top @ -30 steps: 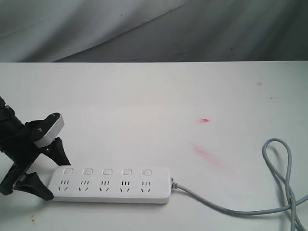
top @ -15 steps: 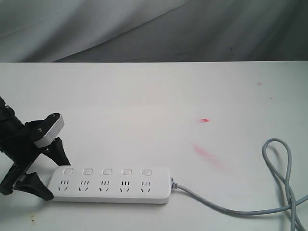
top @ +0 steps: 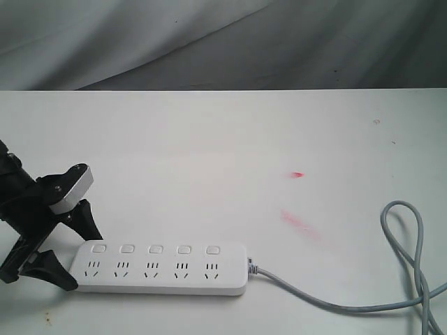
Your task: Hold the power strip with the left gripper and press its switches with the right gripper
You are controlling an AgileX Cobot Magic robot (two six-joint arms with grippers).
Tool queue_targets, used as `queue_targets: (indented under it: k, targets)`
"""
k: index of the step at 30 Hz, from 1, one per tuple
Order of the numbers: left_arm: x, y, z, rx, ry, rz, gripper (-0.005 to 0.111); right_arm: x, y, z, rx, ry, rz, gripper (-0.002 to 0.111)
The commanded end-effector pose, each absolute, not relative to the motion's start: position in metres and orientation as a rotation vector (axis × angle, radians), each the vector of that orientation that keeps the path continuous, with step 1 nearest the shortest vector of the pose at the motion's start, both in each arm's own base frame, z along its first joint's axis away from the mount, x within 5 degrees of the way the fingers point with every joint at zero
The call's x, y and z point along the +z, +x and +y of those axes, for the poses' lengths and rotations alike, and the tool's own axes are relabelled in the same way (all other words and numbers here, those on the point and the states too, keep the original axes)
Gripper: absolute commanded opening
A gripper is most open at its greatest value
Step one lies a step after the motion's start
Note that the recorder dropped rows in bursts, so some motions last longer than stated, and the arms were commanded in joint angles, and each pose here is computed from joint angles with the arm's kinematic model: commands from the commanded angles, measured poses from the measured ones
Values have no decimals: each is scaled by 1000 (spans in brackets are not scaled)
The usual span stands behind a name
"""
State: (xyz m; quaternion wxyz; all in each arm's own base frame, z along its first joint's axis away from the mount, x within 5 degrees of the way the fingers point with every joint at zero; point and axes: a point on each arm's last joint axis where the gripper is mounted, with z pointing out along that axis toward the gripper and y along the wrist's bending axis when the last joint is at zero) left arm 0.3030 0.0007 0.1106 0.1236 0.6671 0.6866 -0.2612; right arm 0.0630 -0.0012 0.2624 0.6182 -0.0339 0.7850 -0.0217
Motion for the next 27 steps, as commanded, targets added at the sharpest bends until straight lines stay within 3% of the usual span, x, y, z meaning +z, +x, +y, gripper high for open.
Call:
queue_targets:
  k: [1, 8, 27]
  targets:
    - [110, 302, 0, -772, 1955, 1994, 42, 218, 51, -2, -3, -15, 1762, 0]
    - [110, 302, 0, -775, 1955, 1994, 42, 187, 52, -3, -22, 11, 1829, 0]
    - [110, 302, 0, -772, 1955, 1994, 42, 184, 52, -2, -160, -173, 1861, 0]
